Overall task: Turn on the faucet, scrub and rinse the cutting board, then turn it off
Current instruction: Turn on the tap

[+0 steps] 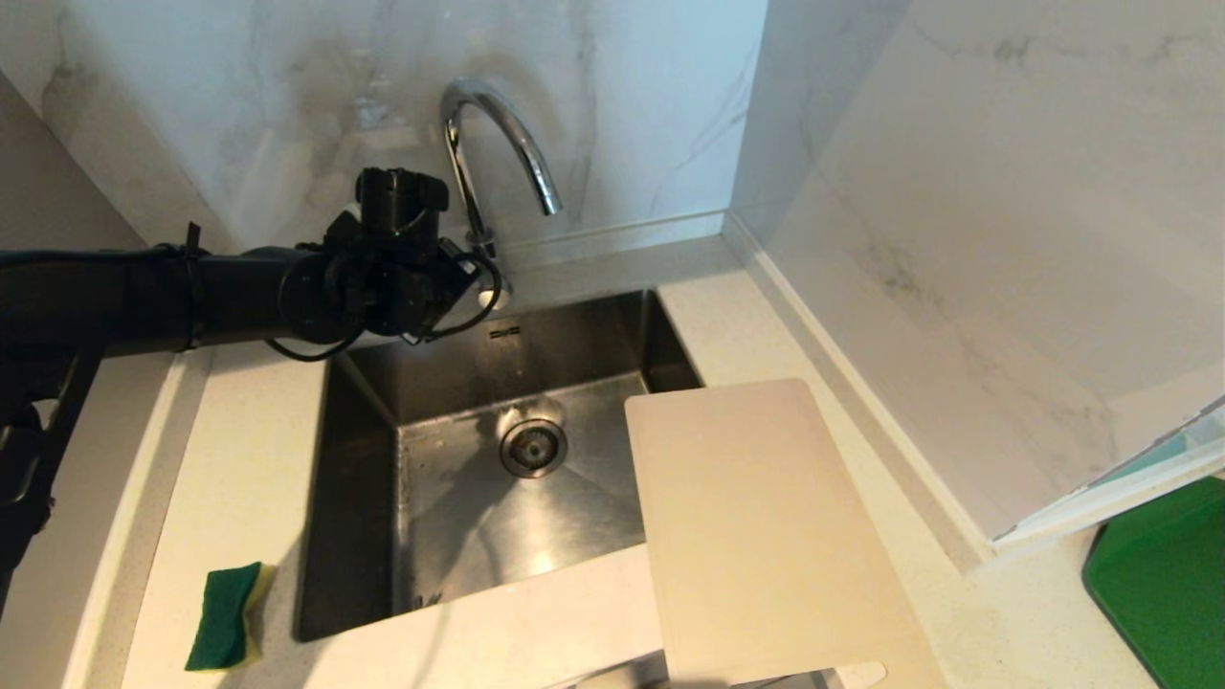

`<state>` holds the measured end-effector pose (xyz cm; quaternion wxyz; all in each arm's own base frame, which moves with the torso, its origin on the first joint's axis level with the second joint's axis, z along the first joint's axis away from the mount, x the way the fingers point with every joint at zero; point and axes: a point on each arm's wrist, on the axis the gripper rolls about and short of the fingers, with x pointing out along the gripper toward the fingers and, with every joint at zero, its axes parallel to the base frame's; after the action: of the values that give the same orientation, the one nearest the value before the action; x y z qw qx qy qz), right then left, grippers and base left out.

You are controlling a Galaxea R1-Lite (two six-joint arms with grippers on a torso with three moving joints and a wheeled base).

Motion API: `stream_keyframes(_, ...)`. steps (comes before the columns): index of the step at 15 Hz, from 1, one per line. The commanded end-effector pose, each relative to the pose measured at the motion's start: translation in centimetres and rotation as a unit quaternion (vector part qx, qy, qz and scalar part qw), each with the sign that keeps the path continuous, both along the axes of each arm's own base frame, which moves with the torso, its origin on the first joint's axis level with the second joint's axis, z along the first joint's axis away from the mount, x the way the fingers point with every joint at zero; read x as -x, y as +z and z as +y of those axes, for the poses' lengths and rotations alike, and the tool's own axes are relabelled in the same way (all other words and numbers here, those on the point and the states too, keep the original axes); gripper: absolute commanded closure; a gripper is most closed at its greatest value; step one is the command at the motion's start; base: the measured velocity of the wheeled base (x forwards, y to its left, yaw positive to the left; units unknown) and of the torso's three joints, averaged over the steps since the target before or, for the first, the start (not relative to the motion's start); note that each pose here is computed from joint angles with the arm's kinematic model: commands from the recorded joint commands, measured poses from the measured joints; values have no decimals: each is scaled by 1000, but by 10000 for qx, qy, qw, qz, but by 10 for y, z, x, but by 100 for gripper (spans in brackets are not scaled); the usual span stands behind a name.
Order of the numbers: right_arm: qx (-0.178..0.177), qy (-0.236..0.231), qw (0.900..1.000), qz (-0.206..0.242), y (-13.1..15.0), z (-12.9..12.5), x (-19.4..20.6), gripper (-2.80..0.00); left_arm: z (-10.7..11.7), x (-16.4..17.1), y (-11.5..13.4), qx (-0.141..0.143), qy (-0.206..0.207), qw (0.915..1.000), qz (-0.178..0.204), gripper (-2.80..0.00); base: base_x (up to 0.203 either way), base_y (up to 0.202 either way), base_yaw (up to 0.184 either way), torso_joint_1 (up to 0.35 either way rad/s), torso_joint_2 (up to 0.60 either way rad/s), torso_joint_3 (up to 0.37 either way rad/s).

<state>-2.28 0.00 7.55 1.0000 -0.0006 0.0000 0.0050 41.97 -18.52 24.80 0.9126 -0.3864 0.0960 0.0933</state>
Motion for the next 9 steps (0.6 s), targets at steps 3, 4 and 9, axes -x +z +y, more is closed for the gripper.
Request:
stream_keyframes(3, 1, 4, 10000, 8, 0, 0, 0, 0, 0, -2, 7, 240, 69, 9991, -337, -280, 0, 0, 0, 0, 0, 0)
stream_keyframes(4, 1, 4, 10000, 8, 0, 0, 0, 0, 0, -2, 7, 244, 76, 9991, -350, -280, 0, 0, 0, 0, 0, 0)
stream_keyframes(9, 1, 4, 10000, 2, 0, 0, 0, 0, 7, -13, -7, 75, 499, 9984, -272, -280, 0, 0, 0, 0, 0, 0)
